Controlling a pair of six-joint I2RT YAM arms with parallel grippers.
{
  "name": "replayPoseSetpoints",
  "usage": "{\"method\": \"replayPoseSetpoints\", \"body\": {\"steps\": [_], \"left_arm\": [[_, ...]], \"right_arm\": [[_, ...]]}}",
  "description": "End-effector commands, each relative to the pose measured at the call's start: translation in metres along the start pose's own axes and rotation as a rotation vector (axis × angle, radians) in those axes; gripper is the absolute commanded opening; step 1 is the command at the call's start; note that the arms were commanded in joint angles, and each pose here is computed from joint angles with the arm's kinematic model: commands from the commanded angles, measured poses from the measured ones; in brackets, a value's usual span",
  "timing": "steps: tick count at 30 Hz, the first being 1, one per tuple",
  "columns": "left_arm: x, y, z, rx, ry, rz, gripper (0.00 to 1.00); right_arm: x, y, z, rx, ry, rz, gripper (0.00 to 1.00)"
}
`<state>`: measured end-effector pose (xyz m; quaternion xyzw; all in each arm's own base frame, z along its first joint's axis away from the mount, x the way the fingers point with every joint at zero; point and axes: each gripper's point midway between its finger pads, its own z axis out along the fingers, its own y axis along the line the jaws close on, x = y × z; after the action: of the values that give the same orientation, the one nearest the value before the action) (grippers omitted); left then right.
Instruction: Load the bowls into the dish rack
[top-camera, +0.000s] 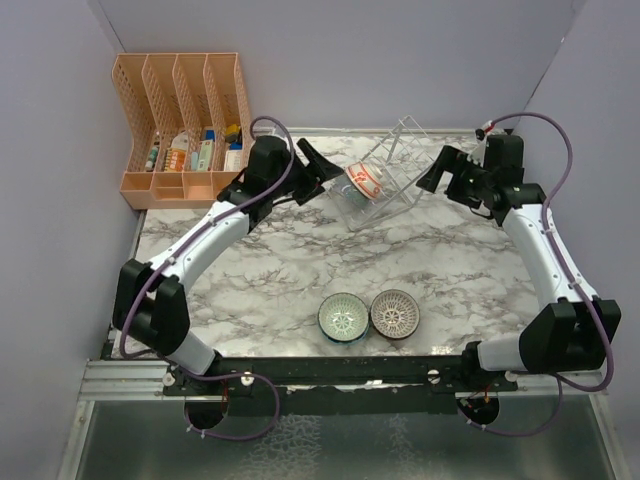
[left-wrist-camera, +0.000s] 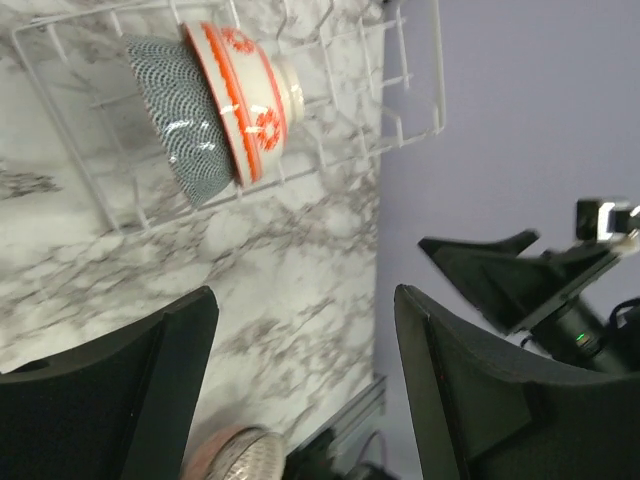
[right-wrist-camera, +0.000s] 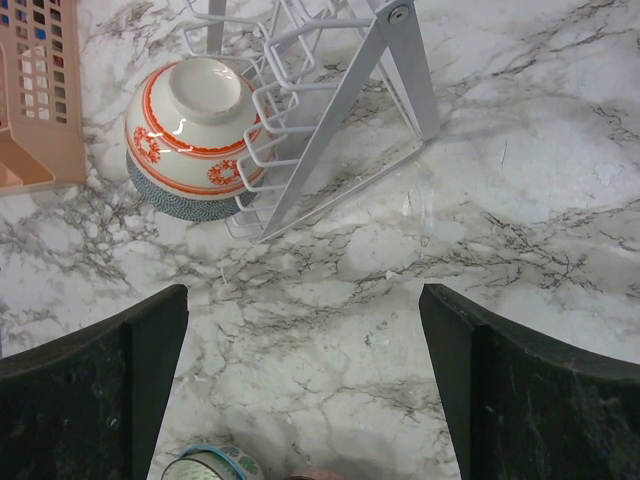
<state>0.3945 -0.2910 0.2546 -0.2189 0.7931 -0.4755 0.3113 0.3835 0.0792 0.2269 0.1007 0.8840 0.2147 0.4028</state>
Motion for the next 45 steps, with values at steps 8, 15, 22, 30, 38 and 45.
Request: {"method": "replayPoseSetpoints", "body": {"steps": [8,15,22,30,38,45], "left_arm": [[0.144,0.087,-0.099,-0.294,0.565,0.706,0.82],[0.217,0.063,-0.102,-0.158,0.645,0.955,0.79],[0.269,0.09,-0.09,-0.14,0.748,1.104,0.73],[0.283,0.106,-0.092,-0.133,0.785,1.094,0.66],[0.291,0.133,-0.101,-0.164,0.842,1.093,0.53],[0.293,0.14,-0.103,-0.172,0.86,1.101,0.55]], "right_arm": [[0.012,0.001,-0.008,-0.032,0.004,0.007,1.0],[0.018,-0.003,-0.007,-0.024,0.011,0.003,1.0],[0.021,0.0,-0.012,-0.038,0.012,0.007,1.0],[0.02,0.001,-0.012,-0.041,0.011,0.007,1.0],[0.023,-0.001,-0.01,-0.038,0.015,0.009,1.0],[0.023,-0.002,-0.009,-0.034,0.016,0.01,1.0]]}}
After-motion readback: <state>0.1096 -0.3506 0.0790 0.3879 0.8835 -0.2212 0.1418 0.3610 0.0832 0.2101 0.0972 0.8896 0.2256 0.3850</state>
